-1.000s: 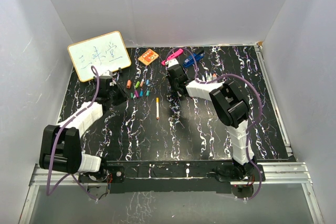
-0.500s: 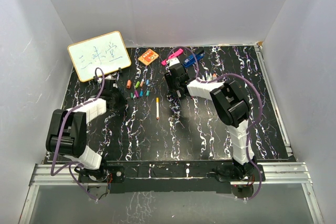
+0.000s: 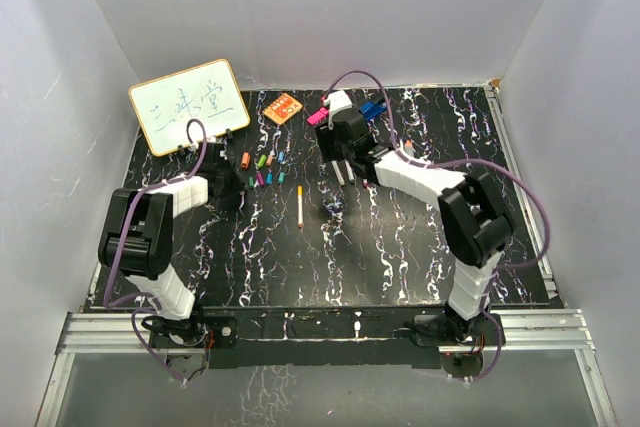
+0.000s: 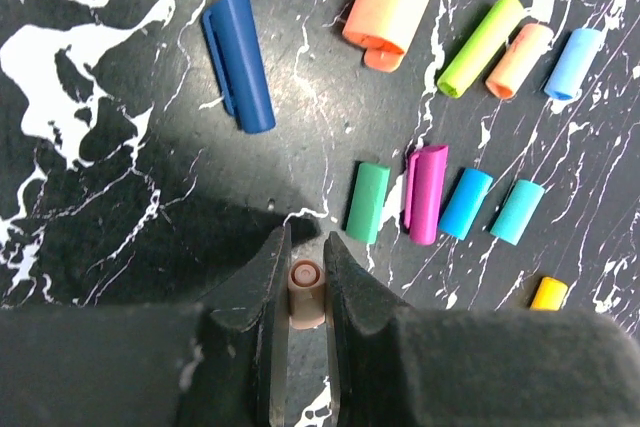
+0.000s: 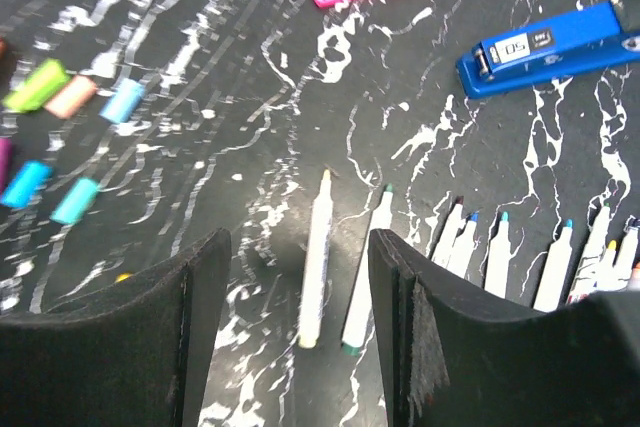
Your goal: Open the pen caps
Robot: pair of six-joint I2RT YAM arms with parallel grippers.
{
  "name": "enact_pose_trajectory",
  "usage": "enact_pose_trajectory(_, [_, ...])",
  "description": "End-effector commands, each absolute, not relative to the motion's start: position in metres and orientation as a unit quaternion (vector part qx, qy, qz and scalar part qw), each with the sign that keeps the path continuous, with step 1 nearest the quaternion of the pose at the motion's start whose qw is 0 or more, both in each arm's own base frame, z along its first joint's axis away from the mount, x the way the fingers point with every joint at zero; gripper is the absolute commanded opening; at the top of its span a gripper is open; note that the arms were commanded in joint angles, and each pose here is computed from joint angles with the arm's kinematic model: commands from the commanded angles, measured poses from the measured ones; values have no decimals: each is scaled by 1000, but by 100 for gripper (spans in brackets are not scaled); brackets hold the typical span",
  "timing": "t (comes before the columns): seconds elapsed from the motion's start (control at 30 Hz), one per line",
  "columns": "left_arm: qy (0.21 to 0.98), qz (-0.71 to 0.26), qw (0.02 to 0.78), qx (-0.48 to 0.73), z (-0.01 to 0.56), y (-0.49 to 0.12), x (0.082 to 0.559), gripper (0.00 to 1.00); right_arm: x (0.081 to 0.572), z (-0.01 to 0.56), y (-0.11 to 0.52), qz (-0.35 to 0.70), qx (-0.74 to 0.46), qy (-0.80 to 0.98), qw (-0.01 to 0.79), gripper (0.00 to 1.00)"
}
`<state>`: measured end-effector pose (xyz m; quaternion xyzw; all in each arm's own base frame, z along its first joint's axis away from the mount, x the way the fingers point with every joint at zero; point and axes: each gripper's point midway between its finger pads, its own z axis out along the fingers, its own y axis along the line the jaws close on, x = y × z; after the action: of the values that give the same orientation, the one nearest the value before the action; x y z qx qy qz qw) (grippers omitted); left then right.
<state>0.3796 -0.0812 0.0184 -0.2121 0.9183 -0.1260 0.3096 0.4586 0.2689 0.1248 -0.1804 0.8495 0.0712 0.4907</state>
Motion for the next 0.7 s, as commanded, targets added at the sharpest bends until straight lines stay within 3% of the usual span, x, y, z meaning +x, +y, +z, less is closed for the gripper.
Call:
enact_pose_trajectory(0.0, [914, -118, 329, -205, 26, -77, 398, 0, 431, 179, 288, 128, -184, 819, 529, 55])
enact_pose_trajectory(0.13, [915, -118, 327, -205, 23, -78, 402, 0, 402, 187, 295, 156, -184, 817, 523, 56])
enact_pose_trajectory(0.4, [918, -116, 320, -204, 21, -79, 404, 1, 359, 145, 324, 196, -194, 842, 464, 55])
enact_pose_trajectory(0.67, [919, -114, 318, -204, 23, -78, 401, 24, 343, 99, 354, 198, -209, 862, 418, 55])
